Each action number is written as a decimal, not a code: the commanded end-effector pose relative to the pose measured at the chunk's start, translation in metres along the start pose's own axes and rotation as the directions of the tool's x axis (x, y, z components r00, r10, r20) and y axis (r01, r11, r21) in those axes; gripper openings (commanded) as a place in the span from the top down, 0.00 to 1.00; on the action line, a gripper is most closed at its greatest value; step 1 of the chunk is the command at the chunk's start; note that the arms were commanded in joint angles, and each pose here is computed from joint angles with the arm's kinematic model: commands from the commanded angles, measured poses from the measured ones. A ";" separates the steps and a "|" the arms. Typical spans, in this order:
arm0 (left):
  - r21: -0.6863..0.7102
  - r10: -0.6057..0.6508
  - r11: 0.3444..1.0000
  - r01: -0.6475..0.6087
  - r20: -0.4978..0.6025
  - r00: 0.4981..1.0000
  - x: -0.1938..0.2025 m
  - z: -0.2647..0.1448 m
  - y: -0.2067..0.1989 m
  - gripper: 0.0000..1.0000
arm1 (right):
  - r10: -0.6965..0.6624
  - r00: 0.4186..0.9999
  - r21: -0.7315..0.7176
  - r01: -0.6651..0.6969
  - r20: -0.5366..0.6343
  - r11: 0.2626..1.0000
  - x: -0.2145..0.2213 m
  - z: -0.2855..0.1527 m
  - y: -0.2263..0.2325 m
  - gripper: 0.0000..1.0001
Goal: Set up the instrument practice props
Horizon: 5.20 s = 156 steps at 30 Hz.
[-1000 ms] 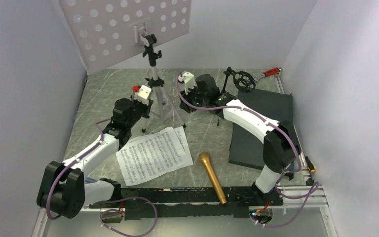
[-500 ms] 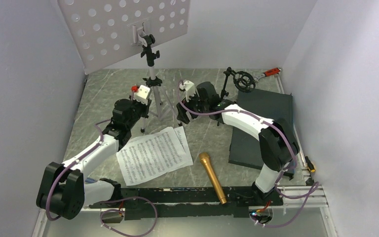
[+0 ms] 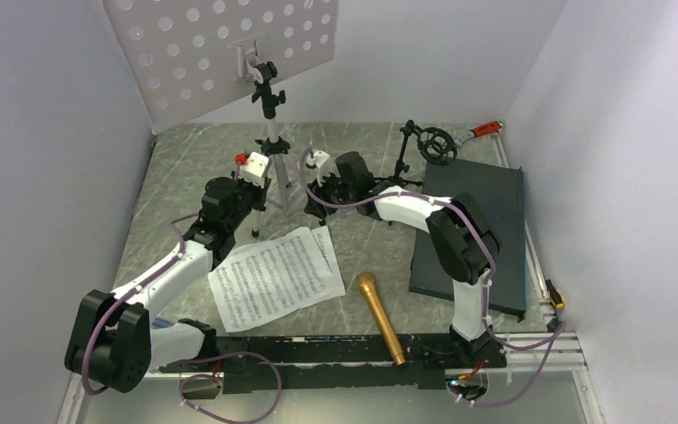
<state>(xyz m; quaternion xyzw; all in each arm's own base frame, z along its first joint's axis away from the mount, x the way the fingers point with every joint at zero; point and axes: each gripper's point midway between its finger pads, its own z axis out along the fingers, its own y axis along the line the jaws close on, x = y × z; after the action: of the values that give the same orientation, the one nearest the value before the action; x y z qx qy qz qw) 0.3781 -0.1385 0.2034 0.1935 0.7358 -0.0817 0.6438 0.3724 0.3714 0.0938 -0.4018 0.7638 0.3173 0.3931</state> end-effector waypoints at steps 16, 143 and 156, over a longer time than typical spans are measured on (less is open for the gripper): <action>-0.126 0.078 0.987 -0.102 -0.182 0.980 0.032 -0.010 0.024 0.97 | -0.063 0.998 0.271 0.063 -0.006 0.961 -0.008 -0.041 -0.029 1.00; -0.327 0.053 0.923 -0.202 -0.413 0.909 0.071 -0.010 -0.007 0.97 | 0.445 0.895 0.441 -0.384 -0.039 0.811 0.018 -0.083 -0.084 0.58; -0.246 0.048 0.958 -0.146 -0.367 0.929 0.065 -0.008 -0.025 0.97 | 0.210 0.947 0.261 -0.273 0.245 0.926 -0.099 -0.157 -0.003 0.11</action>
<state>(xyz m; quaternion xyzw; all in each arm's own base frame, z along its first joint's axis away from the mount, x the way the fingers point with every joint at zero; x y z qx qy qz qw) 0.3835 -0.1474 0.1871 0.0837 0.7933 0.0816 0.5975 0.3610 0.2704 0.1745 -0.1931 0.8653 0.2461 0.3916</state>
